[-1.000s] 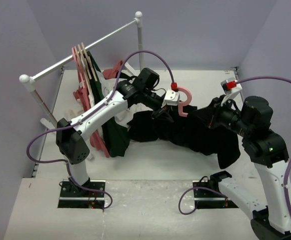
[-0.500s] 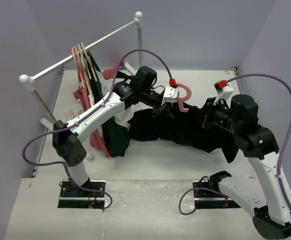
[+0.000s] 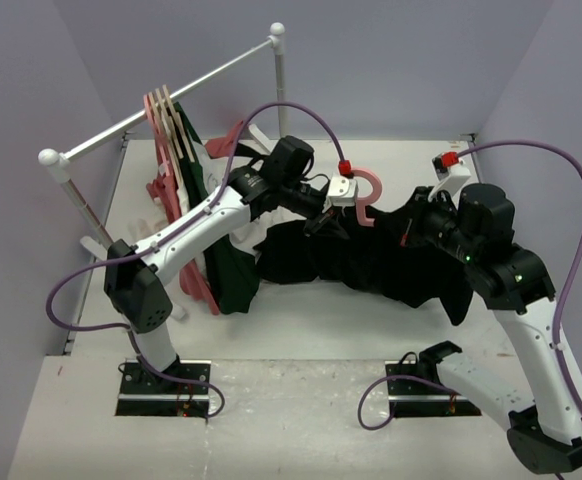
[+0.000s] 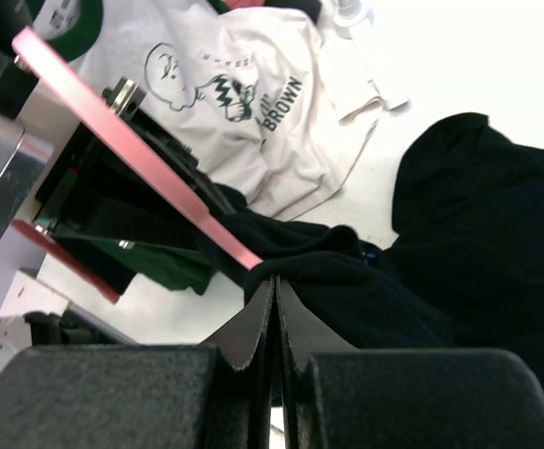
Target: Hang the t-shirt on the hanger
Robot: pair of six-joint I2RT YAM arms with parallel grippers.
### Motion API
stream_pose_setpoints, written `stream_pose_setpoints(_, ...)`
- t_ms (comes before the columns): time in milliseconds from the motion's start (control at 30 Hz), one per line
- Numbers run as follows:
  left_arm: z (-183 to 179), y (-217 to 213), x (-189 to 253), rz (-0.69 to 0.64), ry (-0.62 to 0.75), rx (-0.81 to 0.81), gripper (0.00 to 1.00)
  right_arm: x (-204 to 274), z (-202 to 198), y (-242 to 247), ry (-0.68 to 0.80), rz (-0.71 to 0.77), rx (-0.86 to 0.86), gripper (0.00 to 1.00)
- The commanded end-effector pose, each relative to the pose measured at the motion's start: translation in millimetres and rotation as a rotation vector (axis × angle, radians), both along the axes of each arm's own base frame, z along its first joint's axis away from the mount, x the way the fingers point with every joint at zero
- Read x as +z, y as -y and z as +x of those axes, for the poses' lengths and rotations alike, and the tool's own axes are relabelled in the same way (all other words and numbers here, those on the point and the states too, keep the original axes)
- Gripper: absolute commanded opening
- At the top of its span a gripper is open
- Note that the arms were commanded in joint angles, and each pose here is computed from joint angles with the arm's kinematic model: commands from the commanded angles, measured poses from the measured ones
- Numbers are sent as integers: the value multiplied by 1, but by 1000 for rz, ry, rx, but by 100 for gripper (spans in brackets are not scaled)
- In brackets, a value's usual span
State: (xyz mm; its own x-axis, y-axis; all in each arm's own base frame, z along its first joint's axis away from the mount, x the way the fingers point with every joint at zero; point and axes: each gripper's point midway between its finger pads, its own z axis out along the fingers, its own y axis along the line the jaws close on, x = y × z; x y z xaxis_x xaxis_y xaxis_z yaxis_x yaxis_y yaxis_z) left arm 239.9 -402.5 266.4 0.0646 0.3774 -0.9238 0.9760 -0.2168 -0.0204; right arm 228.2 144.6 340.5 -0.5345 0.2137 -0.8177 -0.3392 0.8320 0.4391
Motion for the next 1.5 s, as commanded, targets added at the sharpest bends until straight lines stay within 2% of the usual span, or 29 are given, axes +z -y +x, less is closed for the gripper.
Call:
stream_pose_setpoints(0,-9,-1,38,-96,65,-25,0,22,13,4,63,22,-62,2)
stream_pose_setpoints(233,-13,-1,43,-117,66,-37,0,8,24,-19,12,38,19,3)
stream_pose_setpoints(467,-9,1,45,-122,68,-17,0,1,13,-41,-14,93,154,6)
stream_pose_setpoints(567,-9,-1,46,-118,72,-15,0,13,12,-30,42,79,103,9)
stream_pose_setpoints(733,-22,-9,48,-102,77,-77,0,39,11,1,185,8,20,32)
stream_pose_setpoints(800,-29,-13,49,-97,79,-105,0,42,8,8,217,-11,27,37)
stream_pose_setpoints(900,-34,-18,50,-88,83,-130,0,47,-7,3,278,-36,123,42)
stream_pose_setpoints(1000,-40,-20,50,-84,74,-164,0,50,-33,-18,352,-28,330,57)
stream_pose_setpoints(1067,-45,-19,52,-92,63,-194,0,52,-43,-28,356,-5,419,60)
stream_pose_setpoints(1267,-55,-12,55,-99,45,-253,0,62,-41,-54,316,65,576,60)
stream_pose_setpoints(1467,-64,-7,56,-105,37,-295,0,67,-22,-58,307,43,547,52)
